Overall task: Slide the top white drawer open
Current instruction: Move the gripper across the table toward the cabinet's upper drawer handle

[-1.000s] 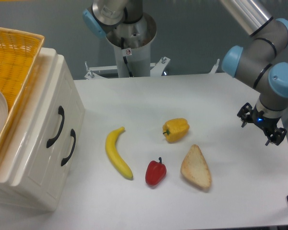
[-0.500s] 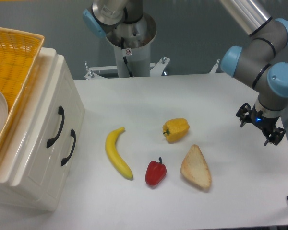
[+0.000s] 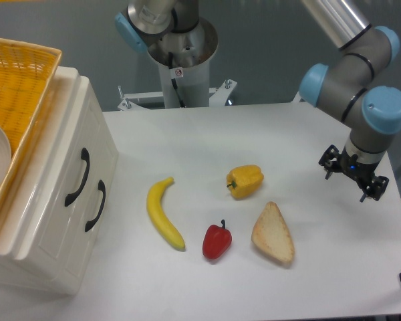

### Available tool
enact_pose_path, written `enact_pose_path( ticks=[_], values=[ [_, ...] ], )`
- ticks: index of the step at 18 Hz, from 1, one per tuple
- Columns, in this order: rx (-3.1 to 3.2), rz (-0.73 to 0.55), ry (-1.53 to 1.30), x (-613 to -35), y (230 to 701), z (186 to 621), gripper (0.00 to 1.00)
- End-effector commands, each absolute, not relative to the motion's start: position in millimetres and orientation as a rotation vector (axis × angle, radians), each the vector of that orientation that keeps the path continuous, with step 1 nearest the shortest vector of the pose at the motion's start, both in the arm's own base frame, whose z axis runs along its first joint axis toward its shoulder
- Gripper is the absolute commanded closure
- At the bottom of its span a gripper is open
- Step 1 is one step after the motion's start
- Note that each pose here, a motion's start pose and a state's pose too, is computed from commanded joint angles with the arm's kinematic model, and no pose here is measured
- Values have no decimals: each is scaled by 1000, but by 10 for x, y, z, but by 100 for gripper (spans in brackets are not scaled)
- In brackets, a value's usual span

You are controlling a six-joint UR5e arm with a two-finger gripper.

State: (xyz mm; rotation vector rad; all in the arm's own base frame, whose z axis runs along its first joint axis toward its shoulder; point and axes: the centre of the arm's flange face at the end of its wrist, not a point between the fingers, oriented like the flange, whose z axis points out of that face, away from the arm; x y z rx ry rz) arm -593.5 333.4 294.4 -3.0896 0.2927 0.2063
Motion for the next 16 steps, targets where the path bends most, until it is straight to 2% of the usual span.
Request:
enact_pose_path(
  ticks=[4, 8, 12, 16],
  values=[
    [-3086, 212, 138, -5682, 3535, 3248, 0],
    [-3118, 155, 156, -5377, 3722, 3428, 0],
    [-3131, 119, 59, -5106, 3893, 3592, 0],
    [-3127, 103, -34, -4644, 4276, 3801, 0]
  ],
)
